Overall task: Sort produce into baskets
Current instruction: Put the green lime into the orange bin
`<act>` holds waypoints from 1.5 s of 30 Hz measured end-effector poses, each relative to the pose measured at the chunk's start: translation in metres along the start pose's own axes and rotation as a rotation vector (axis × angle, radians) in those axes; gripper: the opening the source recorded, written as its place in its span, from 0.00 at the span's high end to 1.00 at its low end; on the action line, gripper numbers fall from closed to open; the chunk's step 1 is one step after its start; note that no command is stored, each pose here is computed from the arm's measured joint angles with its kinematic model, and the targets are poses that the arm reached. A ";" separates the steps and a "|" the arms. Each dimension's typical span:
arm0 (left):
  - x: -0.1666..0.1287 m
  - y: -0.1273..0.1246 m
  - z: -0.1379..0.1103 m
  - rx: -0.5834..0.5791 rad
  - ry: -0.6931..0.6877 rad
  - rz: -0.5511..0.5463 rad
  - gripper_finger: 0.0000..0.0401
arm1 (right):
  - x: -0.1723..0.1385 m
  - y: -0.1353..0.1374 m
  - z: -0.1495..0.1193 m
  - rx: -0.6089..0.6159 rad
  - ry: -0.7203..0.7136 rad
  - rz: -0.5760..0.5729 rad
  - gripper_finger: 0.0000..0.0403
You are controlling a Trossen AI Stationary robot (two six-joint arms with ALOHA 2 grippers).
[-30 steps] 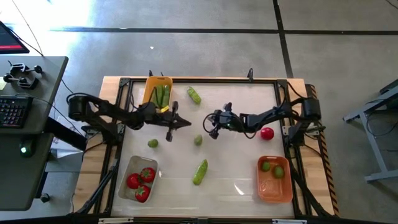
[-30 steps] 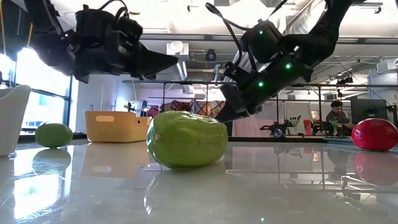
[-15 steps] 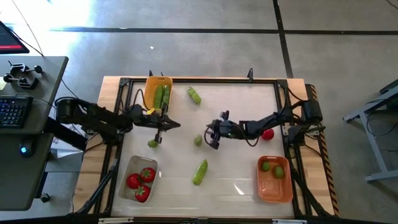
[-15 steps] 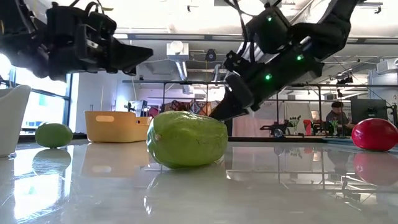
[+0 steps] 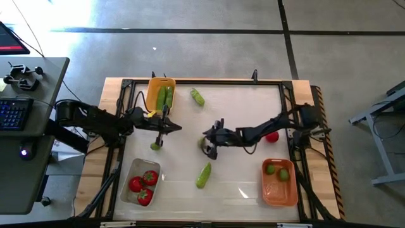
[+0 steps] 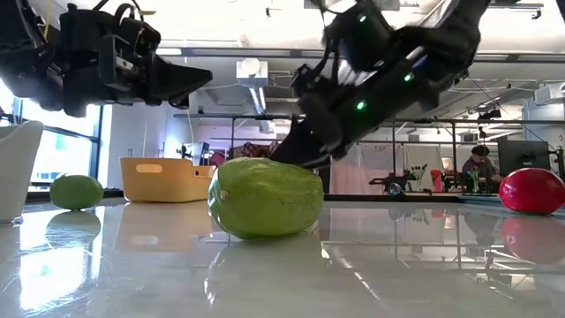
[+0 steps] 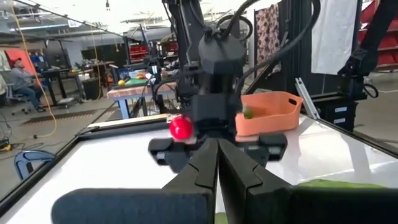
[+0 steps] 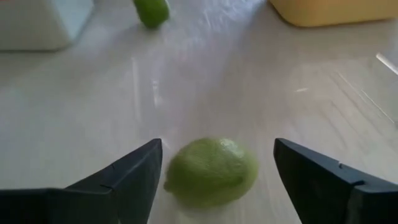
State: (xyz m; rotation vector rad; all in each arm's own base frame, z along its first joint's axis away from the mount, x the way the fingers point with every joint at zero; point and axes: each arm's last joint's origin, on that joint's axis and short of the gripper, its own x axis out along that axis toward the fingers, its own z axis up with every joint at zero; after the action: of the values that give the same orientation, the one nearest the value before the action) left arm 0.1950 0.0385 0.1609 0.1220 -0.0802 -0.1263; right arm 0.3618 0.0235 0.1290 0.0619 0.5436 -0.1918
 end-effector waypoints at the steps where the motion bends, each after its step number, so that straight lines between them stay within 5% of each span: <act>1: 0.000 0.000 0.000 -0.001 0.003 0.000 1.00 | 0.004 -0.001 -0.001 -0.004 0.006 -0.006 0.25; 14: 0.000 0.000 -0.003 -0.010 0.025 -0.002 1.00 | 0.019 -0.004 -0.007 -0.023 0.075 0.051 0.26; 27: 0.000 0.000 -0.003 0.000 0.025 0.002 1.00 | 0.004 -0.002 0.003 0.014 0.164 0.046 0.53; 36: 0.000 0.000 -0.003 0.041 0.027 0.011 1.00 | -0.078 0.027 0.048 0.064 0.207 -0.008 0.59; 45: 0.000 0.001 -0.001 0.100 0.018 0.024 1.00 | -0.188 0.057 0.032 0.321 0.407 -0.157 0.59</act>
State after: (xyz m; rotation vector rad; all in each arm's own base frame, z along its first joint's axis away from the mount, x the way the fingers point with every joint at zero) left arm 0.1955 0.0393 0.1596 0.2221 -0.0696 -0.0974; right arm 0.2319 0.1071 0.2544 0.3772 0.9210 -0.4239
